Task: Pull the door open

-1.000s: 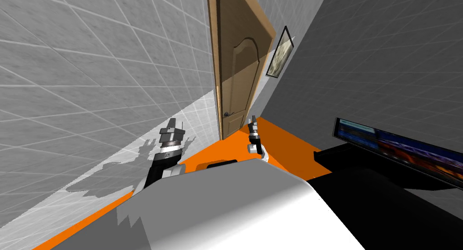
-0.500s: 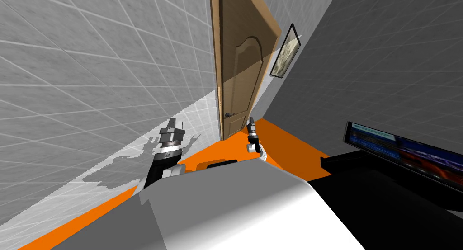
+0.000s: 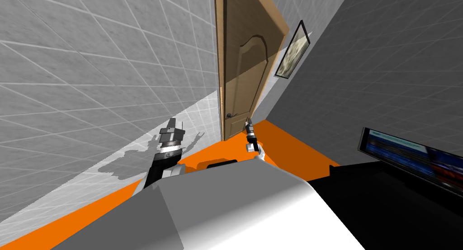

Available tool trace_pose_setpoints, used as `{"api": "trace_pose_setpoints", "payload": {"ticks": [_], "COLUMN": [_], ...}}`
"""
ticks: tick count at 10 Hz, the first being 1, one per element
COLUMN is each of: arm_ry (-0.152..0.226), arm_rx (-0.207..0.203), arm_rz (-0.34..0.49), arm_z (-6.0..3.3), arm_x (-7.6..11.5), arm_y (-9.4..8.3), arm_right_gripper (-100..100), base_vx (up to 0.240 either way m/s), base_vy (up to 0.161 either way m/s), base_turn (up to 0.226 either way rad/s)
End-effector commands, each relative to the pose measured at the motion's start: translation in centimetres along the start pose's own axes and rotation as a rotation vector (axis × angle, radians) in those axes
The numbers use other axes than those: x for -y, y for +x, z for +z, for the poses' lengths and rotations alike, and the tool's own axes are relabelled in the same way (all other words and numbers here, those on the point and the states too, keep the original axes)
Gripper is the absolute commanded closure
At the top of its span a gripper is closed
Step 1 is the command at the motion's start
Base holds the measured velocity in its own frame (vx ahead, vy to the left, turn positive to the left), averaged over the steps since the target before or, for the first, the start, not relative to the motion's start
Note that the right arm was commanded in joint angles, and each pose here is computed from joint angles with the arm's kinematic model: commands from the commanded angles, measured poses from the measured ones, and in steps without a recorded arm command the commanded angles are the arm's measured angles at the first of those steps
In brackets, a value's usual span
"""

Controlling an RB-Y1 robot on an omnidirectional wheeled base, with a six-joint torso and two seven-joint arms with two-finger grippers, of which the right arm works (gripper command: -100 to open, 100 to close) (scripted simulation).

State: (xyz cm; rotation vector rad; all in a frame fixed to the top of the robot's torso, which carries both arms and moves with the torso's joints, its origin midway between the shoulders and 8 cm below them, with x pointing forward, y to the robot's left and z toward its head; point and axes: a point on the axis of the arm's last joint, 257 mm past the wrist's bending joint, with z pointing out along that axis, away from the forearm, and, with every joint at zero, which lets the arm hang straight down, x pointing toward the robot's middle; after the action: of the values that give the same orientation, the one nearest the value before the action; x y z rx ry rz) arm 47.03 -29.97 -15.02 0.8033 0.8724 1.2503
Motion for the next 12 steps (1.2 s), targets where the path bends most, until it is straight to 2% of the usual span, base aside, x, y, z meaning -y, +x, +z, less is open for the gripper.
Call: {"api": "trace_pose_setpoints", "payload": {"ticks": [1,2,3,4,5,6,7,8,9,10,11,12], "arm_ry": [0.025,0.033,0.052,0.058,0.079,0.083,0.106,0.115,0.132,0.145,0.158,0.168], "arm_rx": [-0.002,-0.008,-0.008,-0.013,-0.013,-0.018,-0.017,-0.022,-0.021,-0.026,-0.025,-0.029], "arm_rz": [0.002,0.006,0.006,0.009,0.008,0.011,0.011,0.013,0.013,0.015,0.015,0.017], "arm_z": [-0.18,0.19,-0.17,0.24,-0.19,0.26,-0.24,0.08,-0.3,-0.08,-0.39,-0.11], "arm_x": [1.2,2.0,2.8,3.4,4.3,4.8,5.7,6.4,7.1,7.9,8.4,9.1], "arm_y": [0.0,0.2,0.1,0.3,0.2,0.3,0.3,0.4,0.3,0.4,0.4,0.4], "arm_right_gripper": [-100,-100,-100,-100,-100,-100,-100,-100,-100,-100,-100,-100], "base_vx": [0.028,0.036,0.024,0.02,0.02,0.031,0.03,0.029,0.019,0.015,0.021,0.033], "base_vy": [-0.05,-0.049,-0.044,-0.053,-0.048,-0.05,-0.05,-0.051,-0.05,-0.057,-0.047,-0.054], "base_turn": [0.056,0.113,0.07,0.14,0.076,0.098,0.079,0.146,0.091,0.123,0.067,0.126]}}
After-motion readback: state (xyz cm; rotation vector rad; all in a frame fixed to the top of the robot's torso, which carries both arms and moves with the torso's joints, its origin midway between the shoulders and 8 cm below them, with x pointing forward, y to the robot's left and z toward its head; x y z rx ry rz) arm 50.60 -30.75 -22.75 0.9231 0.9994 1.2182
